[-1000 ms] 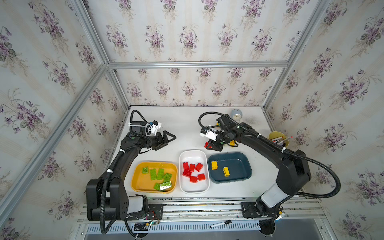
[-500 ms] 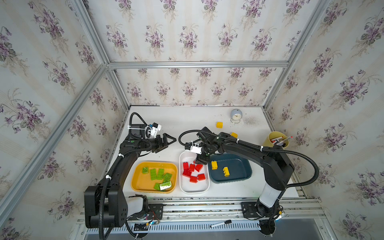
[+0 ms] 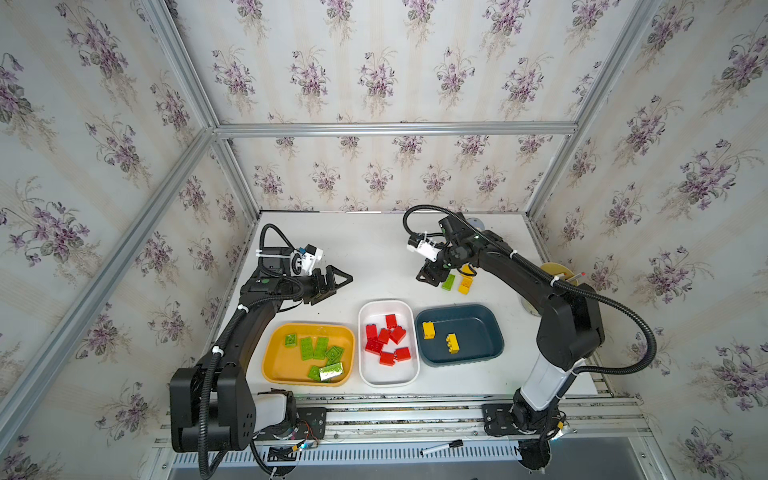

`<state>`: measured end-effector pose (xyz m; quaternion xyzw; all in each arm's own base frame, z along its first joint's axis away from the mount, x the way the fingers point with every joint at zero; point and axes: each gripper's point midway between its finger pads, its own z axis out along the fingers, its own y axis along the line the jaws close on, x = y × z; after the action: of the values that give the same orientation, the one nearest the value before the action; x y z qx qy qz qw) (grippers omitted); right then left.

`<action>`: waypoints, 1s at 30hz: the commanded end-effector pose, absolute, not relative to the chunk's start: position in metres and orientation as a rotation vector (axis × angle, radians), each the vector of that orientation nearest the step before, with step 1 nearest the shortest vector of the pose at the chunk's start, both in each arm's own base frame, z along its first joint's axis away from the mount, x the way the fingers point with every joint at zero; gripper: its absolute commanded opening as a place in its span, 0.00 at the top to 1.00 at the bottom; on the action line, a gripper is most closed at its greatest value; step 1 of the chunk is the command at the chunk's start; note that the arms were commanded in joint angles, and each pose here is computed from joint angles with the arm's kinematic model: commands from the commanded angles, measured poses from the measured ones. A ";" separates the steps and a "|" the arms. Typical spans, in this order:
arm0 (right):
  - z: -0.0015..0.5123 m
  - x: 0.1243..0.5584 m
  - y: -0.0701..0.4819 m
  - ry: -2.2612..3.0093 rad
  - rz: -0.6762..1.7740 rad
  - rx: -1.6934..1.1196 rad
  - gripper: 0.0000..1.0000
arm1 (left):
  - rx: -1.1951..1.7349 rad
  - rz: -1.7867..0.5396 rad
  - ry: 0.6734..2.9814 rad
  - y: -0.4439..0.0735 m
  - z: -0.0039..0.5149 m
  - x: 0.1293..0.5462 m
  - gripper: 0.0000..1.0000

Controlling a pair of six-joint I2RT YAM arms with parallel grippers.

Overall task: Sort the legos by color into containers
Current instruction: 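Move the right gripper to the yellow brick near the clock and lower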

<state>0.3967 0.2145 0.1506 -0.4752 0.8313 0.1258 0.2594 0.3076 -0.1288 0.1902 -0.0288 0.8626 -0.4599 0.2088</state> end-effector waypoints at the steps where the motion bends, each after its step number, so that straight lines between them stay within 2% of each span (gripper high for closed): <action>1: 0.148 0.424 0.191 2.252 0.244 -1.283 0.23 | -0.062 -1.294 2.389 -0.130 0.194 0.307 0.01; 10: 0.112 0.490 0.150 2.298 0.114 -1.273 0.23 | -0.062 -1.292 2.393 -0.130 0.199 0.308 0.01; 30: 0.047 0.553 0.129 2.391 0.114 -1.285 0.23 | -0.090 -1.286 2.447 -0.129 0.195 0.304 0.01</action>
<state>0.5509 0.1294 0.0485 -0.4580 0.8608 0.0361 0.2191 0.3038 -0.1287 0.1944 -0.0385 0.8683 -0.4579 0.1866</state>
